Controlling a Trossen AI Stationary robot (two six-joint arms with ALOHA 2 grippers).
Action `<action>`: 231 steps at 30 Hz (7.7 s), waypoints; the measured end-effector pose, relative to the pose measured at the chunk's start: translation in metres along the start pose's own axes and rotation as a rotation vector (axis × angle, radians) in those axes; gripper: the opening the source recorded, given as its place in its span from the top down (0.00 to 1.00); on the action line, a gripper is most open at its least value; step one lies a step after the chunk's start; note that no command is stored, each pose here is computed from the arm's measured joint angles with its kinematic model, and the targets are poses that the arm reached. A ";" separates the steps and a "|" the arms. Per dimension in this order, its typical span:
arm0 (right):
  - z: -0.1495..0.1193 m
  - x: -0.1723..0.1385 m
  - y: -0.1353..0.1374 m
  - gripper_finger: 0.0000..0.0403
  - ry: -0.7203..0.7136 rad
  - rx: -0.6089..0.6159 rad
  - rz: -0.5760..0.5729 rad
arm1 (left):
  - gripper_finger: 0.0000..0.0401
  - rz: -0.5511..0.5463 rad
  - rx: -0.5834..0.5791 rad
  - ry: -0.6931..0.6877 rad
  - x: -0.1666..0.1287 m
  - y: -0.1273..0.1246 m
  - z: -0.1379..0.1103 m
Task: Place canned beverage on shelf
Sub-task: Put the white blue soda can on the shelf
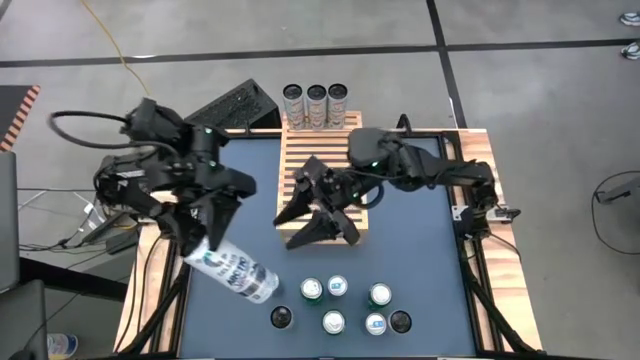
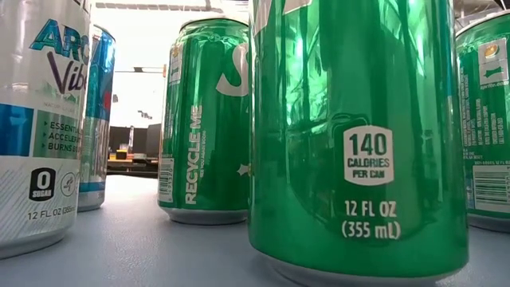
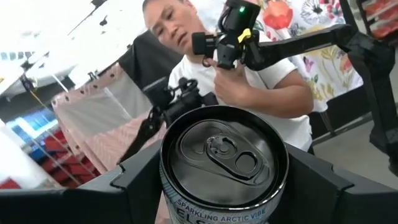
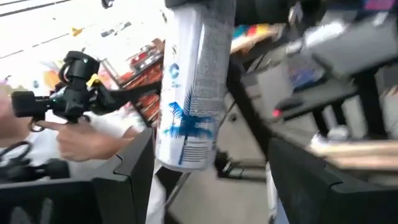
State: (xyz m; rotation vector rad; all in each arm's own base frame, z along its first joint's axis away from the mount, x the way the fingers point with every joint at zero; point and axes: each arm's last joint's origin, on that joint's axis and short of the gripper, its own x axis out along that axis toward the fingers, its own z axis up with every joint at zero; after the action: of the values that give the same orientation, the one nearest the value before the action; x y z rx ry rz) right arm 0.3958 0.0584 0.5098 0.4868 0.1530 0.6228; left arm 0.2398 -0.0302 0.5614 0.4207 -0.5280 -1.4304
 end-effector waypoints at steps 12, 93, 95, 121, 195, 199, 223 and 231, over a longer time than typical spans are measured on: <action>-0.013 0.008 -0.003 0.34 0.140 0.048 0.128 | 0.37 -0.005 -0.105 -0.003 0.003 0.006 -0.012; -0.040 0.028 0.158 0.34 -0.132 -1.221 -1.247 | 0.37 0.627 0.131 -0.113 -0.039 0.023 0.021; -0.040 0.027 0.157 0.34 -0.124 -1.222 -1.255 | 0.37 0.629 0.124 -0.115 -0.039 0.023 0.021; -0.036 0.027 0.154 0.34 -0.085 -1.349 -1.258 | 0.37 0.666 0.116 -0.122 -0.039 0.025 0.019; -0.027 0.021 0.156 0.22 -0.090 -1.487 -1.311 | 0.37 0.772 0.004 -0.144 -0.037 0.029 0.011; -0.027 0.018 0.164 0.17 -0.105 -1.508 -1.323 | 0.37 0.789 0.019 -0.148 -0.037 0.030 0.012; -0.021 0.017 0.152 0.34 -0.096 -1.506 -1.349 | 0.37 0.828 0.016 -0.158 -0.034 0.030 0.011; -0.022 0.018 0.152 0.51 -0.093 -1.503 -1.350 | 0.37 0.828 0.015 -0.157 -0.034 0.030 0.012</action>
State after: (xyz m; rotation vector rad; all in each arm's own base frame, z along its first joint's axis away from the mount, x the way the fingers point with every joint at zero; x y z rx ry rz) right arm 0.3248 0.1843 0.5640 -1.0336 -0.1135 -0.6879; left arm 0.2555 0.0076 0.5851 0.0693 -0.7308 -0.6600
